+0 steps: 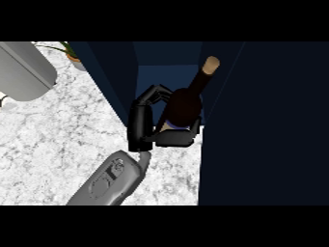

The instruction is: Pick up the wine, place it into the cabinet and close the cabinet

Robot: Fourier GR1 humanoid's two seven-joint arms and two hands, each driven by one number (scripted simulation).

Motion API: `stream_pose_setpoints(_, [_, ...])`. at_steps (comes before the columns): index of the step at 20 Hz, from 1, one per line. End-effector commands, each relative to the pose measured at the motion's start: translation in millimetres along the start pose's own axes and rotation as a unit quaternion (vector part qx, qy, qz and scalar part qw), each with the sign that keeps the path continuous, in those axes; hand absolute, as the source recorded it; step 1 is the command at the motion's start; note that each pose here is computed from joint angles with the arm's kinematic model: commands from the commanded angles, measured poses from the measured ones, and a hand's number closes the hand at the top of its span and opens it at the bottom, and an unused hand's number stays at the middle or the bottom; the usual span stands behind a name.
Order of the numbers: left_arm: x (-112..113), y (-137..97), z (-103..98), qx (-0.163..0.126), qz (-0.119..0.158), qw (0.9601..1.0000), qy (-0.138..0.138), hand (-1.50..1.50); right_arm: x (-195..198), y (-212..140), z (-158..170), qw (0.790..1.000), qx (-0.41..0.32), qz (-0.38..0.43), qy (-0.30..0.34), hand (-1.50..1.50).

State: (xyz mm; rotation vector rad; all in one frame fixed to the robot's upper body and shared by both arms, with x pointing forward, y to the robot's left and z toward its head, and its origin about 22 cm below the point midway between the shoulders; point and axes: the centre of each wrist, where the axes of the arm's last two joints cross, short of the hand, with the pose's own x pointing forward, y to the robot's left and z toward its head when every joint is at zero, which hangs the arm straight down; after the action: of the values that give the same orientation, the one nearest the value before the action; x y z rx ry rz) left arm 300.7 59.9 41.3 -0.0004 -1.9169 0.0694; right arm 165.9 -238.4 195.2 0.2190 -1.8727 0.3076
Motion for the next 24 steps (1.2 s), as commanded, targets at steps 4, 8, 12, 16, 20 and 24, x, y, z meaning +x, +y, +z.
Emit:
stream_pose_setpoints(4, [-20.9, 12.4, -19.0, 0.024, -0.016, 0.9995, -0.011, 1.5, 21.7, 2.4, 20.5, 0.999, 0.013, -0.006, -0.04, -1.5])
stream_pose_setpoints(8, [-18.8, 29.1, -25.0, 0.039, -0.003, 0.9992, -0.007, 1.5, 15.1, 16.1, 28.7, 1.0, 0.002, -0.012, -0.029, -1.5])
stream_pose_setpoints(12, [-12.0, 28.0, -31.8, 0.042, 0.0, 0.9991, 0.002, 1.5, 20.9, -1.7, 18.9, 0.999, 0.016, -0.02, -0.035, -1.5])
stream_pose_setpoints(16, [-11.4, 17.5, -47.7, 0.025, 0.013, 0.9994, 0.02, 1.5, 16.0, 1.1, 17.8, 0.999, 0.0, -0.02, -0.034, -1.5])
stream_pose_setpoints(20, [-30.0, 29.7, -57.1, 0.031, 0.013, 0.999, 0.028, 1.5, 7.5, 10.4, 27.6, 0.999, -0.002, -0.02, -0.032, -1.5])
stream_pose_setpoints(24, [-37.1, 27.2, -68.9, 0.034, -0.009, 0.9987, 0.038, 1.5, 25.1, 16.6, 30.8, 0.999, 0.009, -0.03, -0.036, -1.5])
